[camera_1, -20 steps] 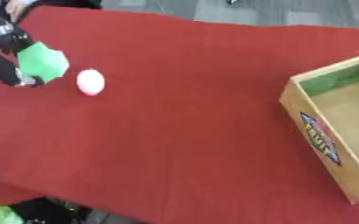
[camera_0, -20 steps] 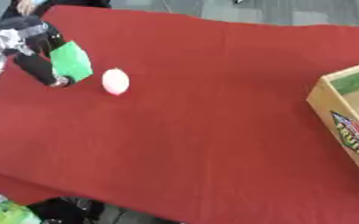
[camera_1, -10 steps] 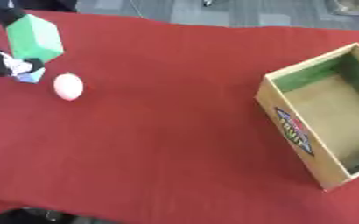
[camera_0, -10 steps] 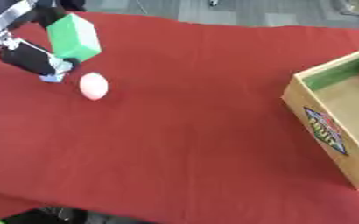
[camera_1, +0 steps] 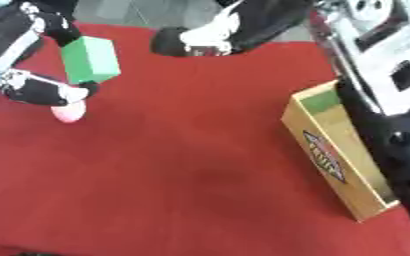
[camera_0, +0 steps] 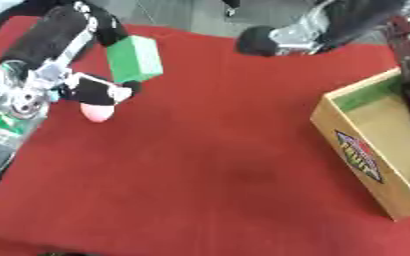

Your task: Pick up the objects with one hand, pass them to the other hand, and then place them into the box on the other side of the table.

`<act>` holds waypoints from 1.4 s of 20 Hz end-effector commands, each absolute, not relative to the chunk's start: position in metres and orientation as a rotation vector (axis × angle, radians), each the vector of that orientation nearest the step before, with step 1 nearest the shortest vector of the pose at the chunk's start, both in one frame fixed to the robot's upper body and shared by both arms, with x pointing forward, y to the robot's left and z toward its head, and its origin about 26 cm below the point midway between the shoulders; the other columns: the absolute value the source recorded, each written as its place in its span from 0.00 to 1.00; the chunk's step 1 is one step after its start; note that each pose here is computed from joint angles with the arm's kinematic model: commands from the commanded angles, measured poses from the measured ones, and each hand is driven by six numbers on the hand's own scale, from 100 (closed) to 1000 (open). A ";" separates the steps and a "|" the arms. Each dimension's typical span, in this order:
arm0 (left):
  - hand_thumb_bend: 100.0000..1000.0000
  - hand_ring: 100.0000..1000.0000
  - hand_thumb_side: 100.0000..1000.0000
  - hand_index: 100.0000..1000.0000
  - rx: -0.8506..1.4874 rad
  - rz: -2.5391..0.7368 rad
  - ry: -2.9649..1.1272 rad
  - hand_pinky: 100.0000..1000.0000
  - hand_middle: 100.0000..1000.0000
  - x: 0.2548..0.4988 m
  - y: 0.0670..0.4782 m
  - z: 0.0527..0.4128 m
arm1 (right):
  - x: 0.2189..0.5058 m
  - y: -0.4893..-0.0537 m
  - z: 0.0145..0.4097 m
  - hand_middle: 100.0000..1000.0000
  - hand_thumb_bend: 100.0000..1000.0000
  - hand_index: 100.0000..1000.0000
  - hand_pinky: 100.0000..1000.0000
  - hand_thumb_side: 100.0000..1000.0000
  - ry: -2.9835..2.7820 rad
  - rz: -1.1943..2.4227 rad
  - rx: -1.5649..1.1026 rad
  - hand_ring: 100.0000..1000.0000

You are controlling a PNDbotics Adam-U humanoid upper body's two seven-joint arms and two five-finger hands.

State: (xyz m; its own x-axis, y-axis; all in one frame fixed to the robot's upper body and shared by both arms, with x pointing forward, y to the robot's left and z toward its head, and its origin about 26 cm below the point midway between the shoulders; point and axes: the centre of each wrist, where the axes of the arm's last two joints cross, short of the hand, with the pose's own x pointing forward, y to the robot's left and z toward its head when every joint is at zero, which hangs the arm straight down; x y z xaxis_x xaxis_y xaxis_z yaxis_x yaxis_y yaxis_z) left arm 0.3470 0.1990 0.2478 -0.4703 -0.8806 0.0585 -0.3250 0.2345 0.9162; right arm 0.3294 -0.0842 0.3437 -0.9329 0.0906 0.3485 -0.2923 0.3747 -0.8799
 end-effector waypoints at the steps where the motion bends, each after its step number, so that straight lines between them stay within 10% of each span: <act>1: 0.44 0.52 0.05 0.40 1.141 -1.208 -1.975 0.69 0.43 0.355 0.192 0.242 | 0.329 -0.060 0.344 0.78 0.55 0.87 0.84 0.19 -2.316 1.673 0.127 0.84; 13: 0.45 0.51 0.05 0.39 1.083 -1.200 -2.106 0.68 0.42 0.360 0.157 0.221 | 0.341 -0.006 0.308 0.79 0.48 0.86 0.84 0.20 -2.248 1.839 -0.028 0.85; 28: 0.45 0.49 0.05 0.38 1.109 -1.137 -2.098 0.67 0.40 0.340 0.183 0.211 | 0.354 -0.040 0.292 0.79 0.46 0.85 0.85 0.16 -2.263 1.808 -0.194 0.85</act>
